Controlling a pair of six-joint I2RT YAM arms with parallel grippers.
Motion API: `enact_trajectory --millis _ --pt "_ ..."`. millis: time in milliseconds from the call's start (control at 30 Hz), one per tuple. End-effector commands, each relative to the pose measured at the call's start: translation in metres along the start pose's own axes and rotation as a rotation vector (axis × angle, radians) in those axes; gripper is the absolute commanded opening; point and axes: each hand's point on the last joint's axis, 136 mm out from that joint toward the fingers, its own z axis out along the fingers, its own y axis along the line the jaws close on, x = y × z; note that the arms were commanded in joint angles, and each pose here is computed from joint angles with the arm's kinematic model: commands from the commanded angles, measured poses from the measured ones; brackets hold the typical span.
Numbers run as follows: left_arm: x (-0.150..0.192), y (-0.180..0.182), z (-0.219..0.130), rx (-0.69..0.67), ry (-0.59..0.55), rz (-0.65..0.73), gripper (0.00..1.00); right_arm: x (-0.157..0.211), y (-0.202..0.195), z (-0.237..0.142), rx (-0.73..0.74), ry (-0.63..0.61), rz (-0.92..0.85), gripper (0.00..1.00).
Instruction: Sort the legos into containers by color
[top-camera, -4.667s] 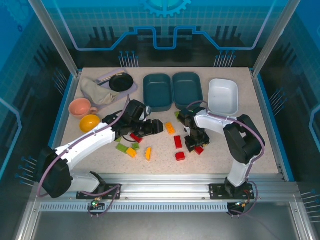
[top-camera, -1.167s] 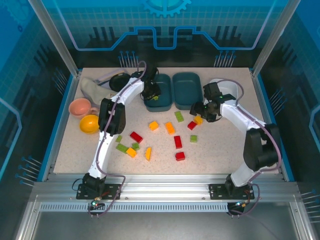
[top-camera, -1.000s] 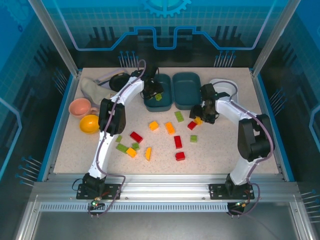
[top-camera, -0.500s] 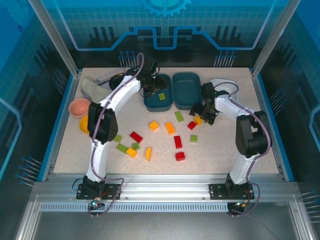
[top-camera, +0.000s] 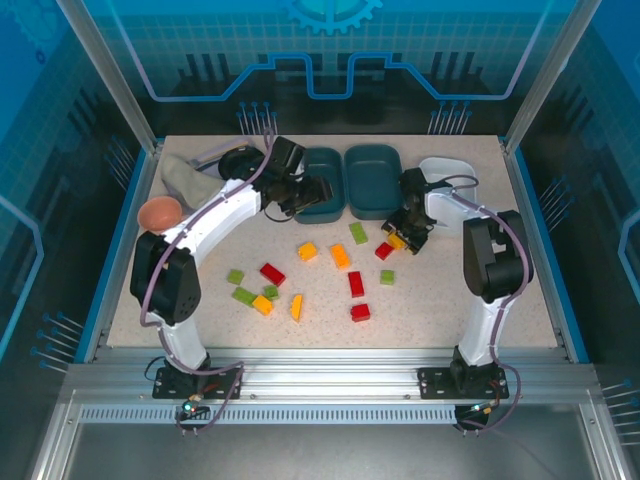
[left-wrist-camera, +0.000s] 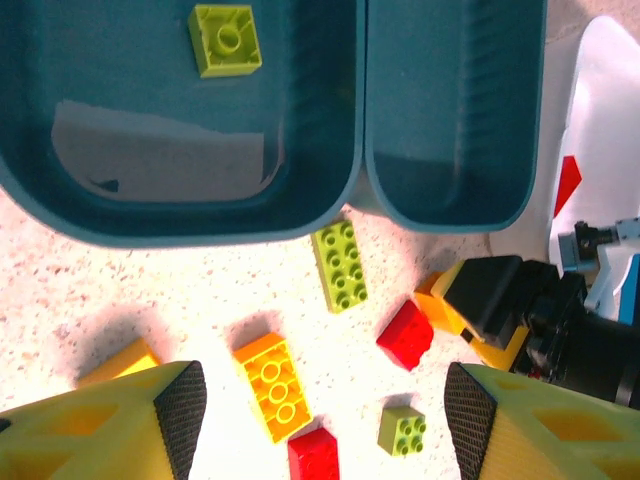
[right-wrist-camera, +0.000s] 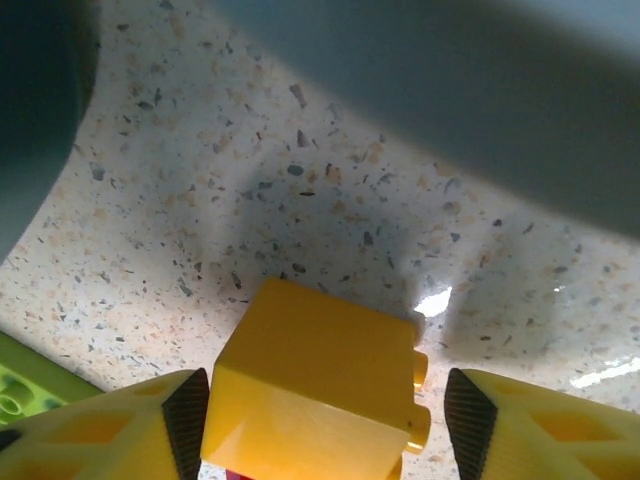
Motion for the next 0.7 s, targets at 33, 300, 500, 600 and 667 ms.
enact_trajectory --millis 33,300,500,600,667 --pt "0.010 -0.017 -0.022 0.086 -0.028 0.012 0.67 -0.001 0.004 0.000 -0.001 0.002 0.044 0.52" --pt "0.024 -0.013 -0.035 0.150 -0.071 -0.037 0.67 -0.007 0.020 -0.053 -0.015 -0.150 -0.126 0.30" --pt "0.021 0.004 -0.043 0.061 -0.122 -0.064 0.67 -0.020 0.059 -0.089 -0.060 -0.273 -0.365 0.30" --pt "0.019 0.012 -0.047 0.022 -0.138 -0.084 0.67 -0.035 0.083 -0.090 -0.071 -0.296 -0.441 0.30" --pt "0.019 0.019 -0.048 -0.007 -0.138 -0.106 0.67 -0.045 0.100 -0.081 -0.067 -0.287 -0.482 0.31"
